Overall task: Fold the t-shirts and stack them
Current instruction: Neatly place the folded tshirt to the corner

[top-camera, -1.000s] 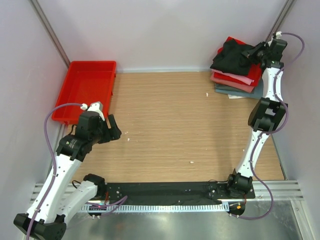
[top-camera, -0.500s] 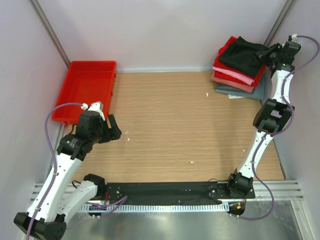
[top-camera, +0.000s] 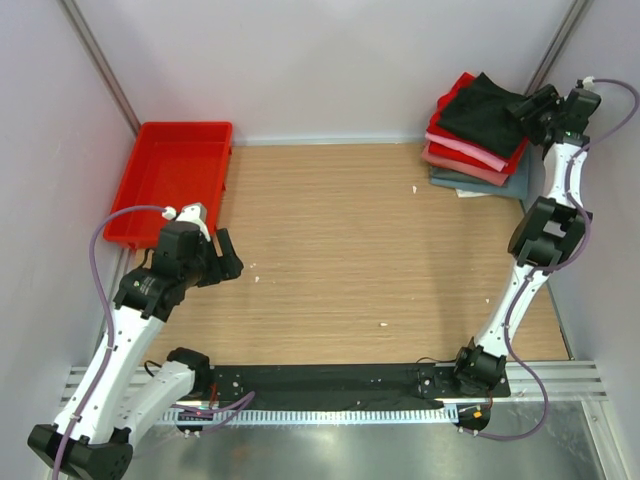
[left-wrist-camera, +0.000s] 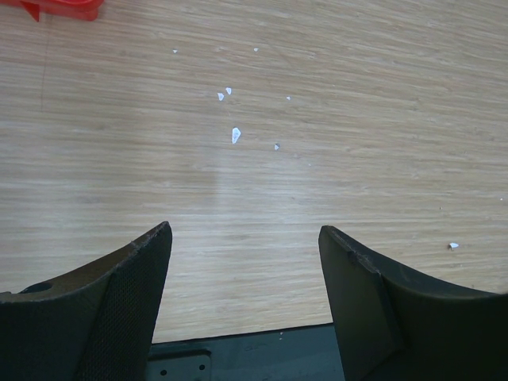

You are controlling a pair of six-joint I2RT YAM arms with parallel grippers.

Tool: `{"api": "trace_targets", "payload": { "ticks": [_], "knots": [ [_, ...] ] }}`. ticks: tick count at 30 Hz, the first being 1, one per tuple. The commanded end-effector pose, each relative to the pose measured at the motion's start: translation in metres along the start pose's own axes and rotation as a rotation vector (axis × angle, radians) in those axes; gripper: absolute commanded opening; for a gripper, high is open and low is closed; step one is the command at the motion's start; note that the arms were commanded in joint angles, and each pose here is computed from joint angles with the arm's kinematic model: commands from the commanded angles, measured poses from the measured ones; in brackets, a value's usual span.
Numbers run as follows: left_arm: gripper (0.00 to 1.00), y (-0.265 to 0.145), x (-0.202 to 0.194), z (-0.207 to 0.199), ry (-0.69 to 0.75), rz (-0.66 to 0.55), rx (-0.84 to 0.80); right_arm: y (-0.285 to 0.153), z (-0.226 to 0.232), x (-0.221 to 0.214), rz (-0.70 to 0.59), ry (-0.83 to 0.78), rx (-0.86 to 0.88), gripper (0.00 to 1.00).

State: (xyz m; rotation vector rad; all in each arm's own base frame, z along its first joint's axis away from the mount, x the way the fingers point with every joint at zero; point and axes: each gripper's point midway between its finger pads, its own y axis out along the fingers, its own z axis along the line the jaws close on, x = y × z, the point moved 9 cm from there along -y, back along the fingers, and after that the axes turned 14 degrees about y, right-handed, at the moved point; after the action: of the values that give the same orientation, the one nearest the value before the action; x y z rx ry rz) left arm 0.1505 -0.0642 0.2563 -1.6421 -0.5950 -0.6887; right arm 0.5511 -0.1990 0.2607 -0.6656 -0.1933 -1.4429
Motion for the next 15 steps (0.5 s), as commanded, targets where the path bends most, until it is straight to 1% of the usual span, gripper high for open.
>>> {"api": "trace_targets", "payload": {
  "ticks": [1,2,3,4,5,6,7,8,10,12,13,14,15],
  "knots": [
    [0.75,-0.002,0.006,-0.001,0.001,-0.049,-0.011,-0.068,0.011,0.069,-0.24,0.054,-0.081,0.76],
    [0.76,-0.002,0.006,-0.001,0.002,-0.049,-0.012,-0.076,0.006,0.075,-0.267,0.075,-0.109,0.78],
    [0.76,-0.002,0.006,-0.001,0.002,-0.051,-0.016,-0.086,0.002,0.081,-0.287,0.098,-0.136,0.83],
    [0.76,-0.002,0.006,-0.001,0.002,-0.054,-0.017,-0.096,-0.013,0.089,-0.308,0.141,-0.162,0.85],
    [0.76,-0.003,0.006,-0.002,0.003,-0.055,-0.02,-0.109,-0.007,0.095,-0.329,0.146,-0.151,0.86],
    [0.76,-0.003,0.007,-0.002,0.003,-0.059,-0.023,-0.118,-0.011,0.101,-0.348,0.161,-0.165,0.88],
    [0.76,-0.003,0.006,-0.002,0.003,-0.057,-0.022,-0.126,-0.023,0.104,-0.364,0.203,-0.195,0.89],
    [0.76,-0.003,0.006,-0.002,0.003,-0.058,-0.021,-0.141,-0.015,0.109,-0.401,0.207,-0.191,0.89],
    [0.76,-0.003,0.006,-0.001,0.003,-0.058,-0.018,-0.155,-0.023,0.108,-0.435,0.251,-0.229,0.91],
    [0.76,-0.003,0.006,-0.001,0.003,-0.06,-0.017,-0.177,-0.012,0.113,-0.493,0.265,-0.214,0.91],
    [0.76,-0.003,0.006,-0.001,0.001,-0.059,-0.014,-0.18,-0.014,0.107,-0.492,0.273,-0.23,0.92],
    [0.76,-0.004,0.006,-0.001,0.001,-0.06,-0.015,-0.193,0.0,0.108,-0.516,0.271,-0.213,0.91],
    [0.76,-0.003,0.006,-0.001,0.001,-0.059,-0.014,-0.197,-0.003,0.103,-0.518,0.283,-0.227,0.92]
  ]
}}
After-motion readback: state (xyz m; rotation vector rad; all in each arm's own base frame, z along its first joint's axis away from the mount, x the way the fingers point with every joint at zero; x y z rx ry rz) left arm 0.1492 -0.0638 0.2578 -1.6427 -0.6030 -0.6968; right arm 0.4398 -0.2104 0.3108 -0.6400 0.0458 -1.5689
